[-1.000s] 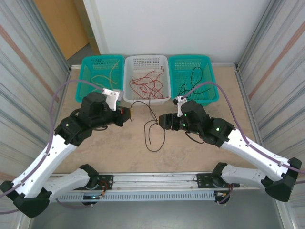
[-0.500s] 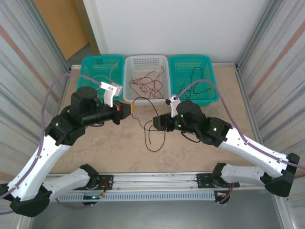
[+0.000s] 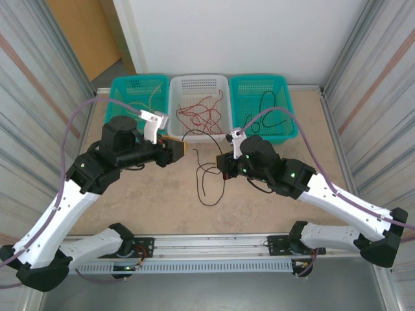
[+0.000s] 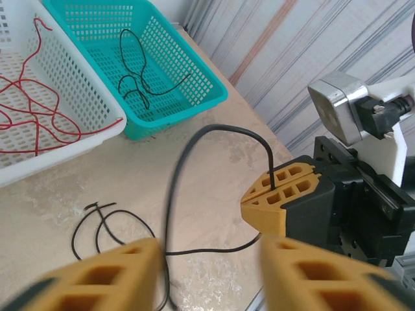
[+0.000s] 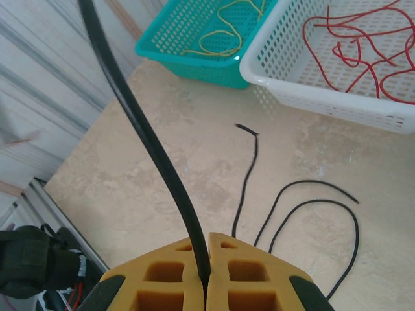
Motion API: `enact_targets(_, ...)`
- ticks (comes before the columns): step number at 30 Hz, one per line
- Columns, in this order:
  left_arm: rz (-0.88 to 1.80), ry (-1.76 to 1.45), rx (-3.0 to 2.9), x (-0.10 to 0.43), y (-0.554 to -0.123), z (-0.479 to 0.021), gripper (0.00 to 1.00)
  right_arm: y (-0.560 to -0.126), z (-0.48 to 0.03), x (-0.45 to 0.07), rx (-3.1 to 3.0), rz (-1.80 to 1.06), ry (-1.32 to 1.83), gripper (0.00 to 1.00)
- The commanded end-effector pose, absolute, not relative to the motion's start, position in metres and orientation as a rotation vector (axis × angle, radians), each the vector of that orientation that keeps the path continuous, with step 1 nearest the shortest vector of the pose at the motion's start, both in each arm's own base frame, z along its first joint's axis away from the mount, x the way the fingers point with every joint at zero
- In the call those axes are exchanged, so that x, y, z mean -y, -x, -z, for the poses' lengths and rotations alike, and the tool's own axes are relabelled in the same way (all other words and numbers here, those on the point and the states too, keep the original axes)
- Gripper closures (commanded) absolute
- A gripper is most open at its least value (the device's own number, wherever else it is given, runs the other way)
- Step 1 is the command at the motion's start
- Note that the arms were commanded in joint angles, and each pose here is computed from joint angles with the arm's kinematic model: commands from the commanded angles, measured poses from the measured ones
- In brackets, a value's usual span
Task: Untangle the cables
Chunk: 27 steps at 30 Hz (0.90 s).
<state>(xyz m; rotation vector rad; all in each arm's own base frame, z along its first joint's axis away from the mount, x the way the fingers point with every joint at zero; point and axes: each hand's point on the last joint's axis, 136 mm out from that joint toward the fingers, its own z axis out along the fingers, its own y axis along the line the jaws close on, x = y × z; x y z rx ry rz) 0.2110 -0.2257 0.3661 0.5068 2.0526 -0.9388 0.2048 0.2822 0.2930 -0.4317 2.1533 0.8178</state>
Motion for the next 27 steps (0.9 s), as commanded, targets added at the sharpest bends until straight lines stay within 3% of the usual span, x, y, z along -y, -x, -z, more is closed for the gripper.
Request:
enact_targets(1,0.937,-0.493,-2.026,0.226,-0.215,-0.368,0.31,-0.201,-0.319,-0.273,-2.088,-0.848,0.403,1.00)
enact_targets(7,0.968,-0.478,-2.060,0.232,-0.218,-0.346,0.26,-0.207,-0.339,-0.251,-2.043,-0.845,0.306,1.00)
enact_targets(12,1.048,-0.451,-2.127,0.243,-0.219,-0.316,0.26,-0.221,-0.339,-0.233,-2.069,-0.887,0.182,1.00)
enact_targets(27,1.246,-0.517,-2.146,0.290,-0.203,-0.290,0.27,-0.237,-0.346,-0.213,-2.022,-1.000,0.029,1.00)
